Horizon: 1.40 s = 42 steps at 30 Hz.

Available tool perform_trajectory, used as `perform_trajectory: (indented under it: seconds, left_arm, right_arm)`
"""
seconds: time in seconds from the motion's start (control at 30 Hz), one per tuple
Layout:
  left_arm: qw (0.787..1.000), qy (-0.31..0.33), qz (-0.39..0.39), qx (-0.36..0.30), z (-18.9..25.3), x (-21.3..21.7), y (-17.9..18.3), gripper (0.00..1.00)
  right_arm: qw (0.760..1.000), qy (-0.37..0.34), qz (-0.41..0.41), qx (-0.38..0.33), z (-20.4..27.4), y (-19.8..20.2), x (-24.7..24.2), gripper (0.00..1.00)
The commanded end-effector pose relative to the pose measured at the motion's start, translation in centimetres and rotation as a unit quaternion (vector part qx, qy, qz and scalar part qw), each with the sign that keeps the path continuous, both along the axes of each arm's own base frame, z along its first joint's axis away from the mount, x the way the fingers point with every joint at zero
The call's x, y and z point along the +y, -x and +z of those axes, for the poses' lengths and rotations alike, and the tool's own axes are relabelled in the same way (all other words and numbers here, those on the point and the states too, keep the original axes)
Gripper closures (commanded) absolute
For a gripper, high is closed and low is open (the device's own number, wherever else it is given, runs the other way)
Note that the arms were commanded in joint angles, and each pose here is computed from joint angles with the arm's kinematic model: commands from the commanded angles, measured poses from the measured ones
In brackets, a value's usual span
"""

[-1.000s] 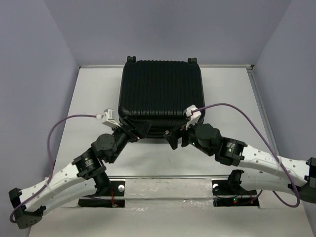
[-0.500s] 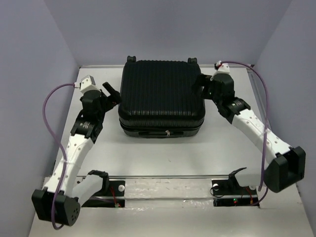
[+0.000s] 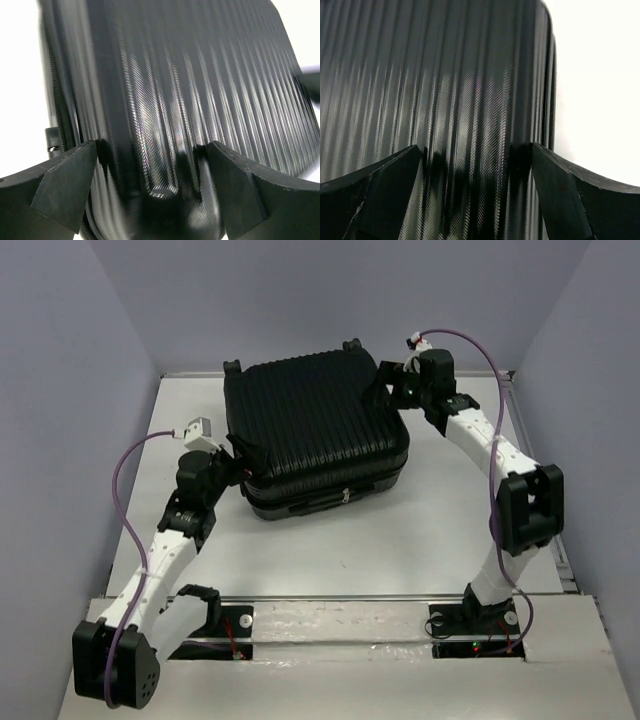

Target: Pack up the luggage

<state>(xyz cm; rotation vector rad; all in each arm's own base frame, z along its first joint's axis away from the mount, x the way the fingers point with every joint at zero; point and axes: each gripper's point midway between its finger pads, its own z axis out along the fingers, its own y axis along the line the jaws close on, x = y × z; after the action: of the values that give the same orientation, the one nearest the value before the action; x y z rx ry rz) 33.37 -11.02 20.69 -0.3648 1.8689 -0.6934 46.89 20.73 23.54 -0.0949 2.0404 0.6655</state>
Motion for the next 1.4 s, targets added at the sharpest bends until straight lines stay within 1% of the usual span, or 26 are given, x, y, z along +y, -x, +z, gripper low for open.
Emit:
perform_trajectory:
  seconds: [0.0,0.03,0.07,0.13,0.17,0.23,0.27,0.33,0.37,0.43,0.57,0.6,0.63,0.67,0.73,0.8,0.83,0.87,0.9,0.97,1.0,1.03,1.1,1.13,1.23,1.37]
  left_arm:
    - [0.99,0.056,-0.131,0.013,-0.6,-6.6,6.3,0.02]
    - [0.989,0.061,-0.133,0.007,-0.1,-6.9,6.8,0.02]
    - [0.987,0.07,-0.146,0.005,0.3,-7.8,7.6,0.02]
    - [0.984,0.085,-0.155,-0.012,2.0,-8.3,8.4,0.03]
    - [0.983,0.089,-0.161,-0.018,2.7,-8.6,8.7,0.03]
    - [0.981,0.095,-0.162,-0.042,4.9,-8.4,9.0,0.02]
    - [0.982,0.096,-0.159,-0.046,5.5,-8.3,8.9,0.03]
    - [0.984,0.083,-0.143,-0.071,8.1,-7.6,8.5,0.02]
    - [0.985,0.075,-0.137,-0.075,8.8,-7.4,8.2,0.01]
    - [0.985,0.059,-0.128,-0.098,11.6,-6.9,7.8,0.01]
    - [0.987,0.043,-0.113,-0.106,13.2,-6.4,7.2,0.01]
    - [0.987,0.043,-0.109,-0.11,13.4,-6.2,7.1,0.01]
    - [0.987,0.044,-0.109,-0.111,13.4,-6.2,7.2,0.01]
    - [0.987,0.046,-0.106,-0.111,13.4,-6.1,7.0,0.01]
    - [0.987,0.048,-0.113,-0.103,12.7,-6.4,6.9,0.01]
    - [0.988,0.045,-0.114,-0.099,12.1,-6.3,6.9,0.01]
    - [0.989,0.041,-0.11,-0.094,11.4,-6.1,7.1,0.01]
    - [0.99,0.034,-0.105,-0.092,10.9,-5.7,7.1,0.01]
    - [0.991,0.029,-0.101,-0.089,10.5,-5.4,7.2,0.01]
    - [0.992,0.021,-0.094,-0.081,9.1,-4.6,8.0,0.01]
    - [0.992,0.023,-0.092,-0.087,9.2,-4.2,8.5,0.01]
    - [0.992,0.019,-0.097,-0.075,8.1,-4.2,8.9,0.01]
    - [0.993,0.018,-0.098,-0.069,7.4,-3.9,9.6,0.01]
    - [0.993,0.019,-0.096,-0.062,6.5,-3.6,10.1,0.01]
    - [0.994,0.025,-0.092,-0.045,4.8,-3.2,11.2,0.01]
    - [0.995,0.034,-0.085,-0.024,2.9,-2.8,12.2,0.02]
  right_arm:
    - [0.954,-0.152,0.255,0.042,4.3,3.5,11.2,0.04]
    - [0.95,-0.164,0.263,0.041,5.2,3.1,11.7,0.0]
    - [0.946,-0.18,0.266,0.034,7.1,2.1,12.3,0.0]
    - [0.946,-0.191,0.261,0.033,8.3,1.1,12.7,0.0]
    - [0.945,-0.194,0.263,0.022,9.5,0.9,12.8,0.0]
    - [0.943,-0.194,0.268,-0.035,14.9,1.0,12.6,0.0]
    - [0.946,-0.189,0.261,-0.035,14.6,0.8,12.5,0.0]
    - [0.946,-0.177,0.256,-0.086,18.3,1.6,11.7,0.0]
    - [0.943,-0.175,0.259,-0.115,20.8,2.9,11.0,0.0]
    - [0.943,-0.163,0.254,-0.139,22.0,4.1,10.2,0.0]
    - [0.941,-0.118,0.259,-0.185,22.2,7.8,8.2,0.0]
    - [0.929,-0.119,0.26,-0.236,24.7,10.4,7.1,0.0]
    - [0.94,-0.11,0.254,-0.198,21.0,9.5,7.2,0.0]
    - [0.941,-0.107,0.248,-0.205,19.6,10.9,6.5,0.0]
    - [0.946,-0.089,0.238,-0.202,17.5,11.8,5.6,0.23]
    - [0.955,-0.081,0.234,-0.165,13.0,14.2,4.5,0.53]
    - [0.956,-0.083,0.225,-0.172,12.1,14.8,4.0,0.8]
    - [0.951,-0.091,0.218,-0.2,12.7,16.8,3.1,0.86]
    - [0.962,-0.085,0.208,-0.157,7.0,17.7,2.5,0.87]
    - [0.965,-0.084,0.172,-0.179,5.6,18.7,1.0,0.89]
    - [0.968,-0.079,0.166,-0.173,4.1,19.1,0.6,0.89]
    - [0.974,-0.069,0.15,-0.154,1.1,19.2,0.1,0.88]
    - [0.978,-0.057,0.132,-0.148,-0.7,19.1,-0.6,0.83]
    - [0.983,-0.046,0.117,-0.134,-2.6,18.9,-1.2,0.77]
    - [0.982,-0.043,0.107,-0.148,-4.1,17.8,-1.1,0.68]
    - [0.981,-0.032,0.118,-0.149,-6.1,15.7,-0.1,0.61]
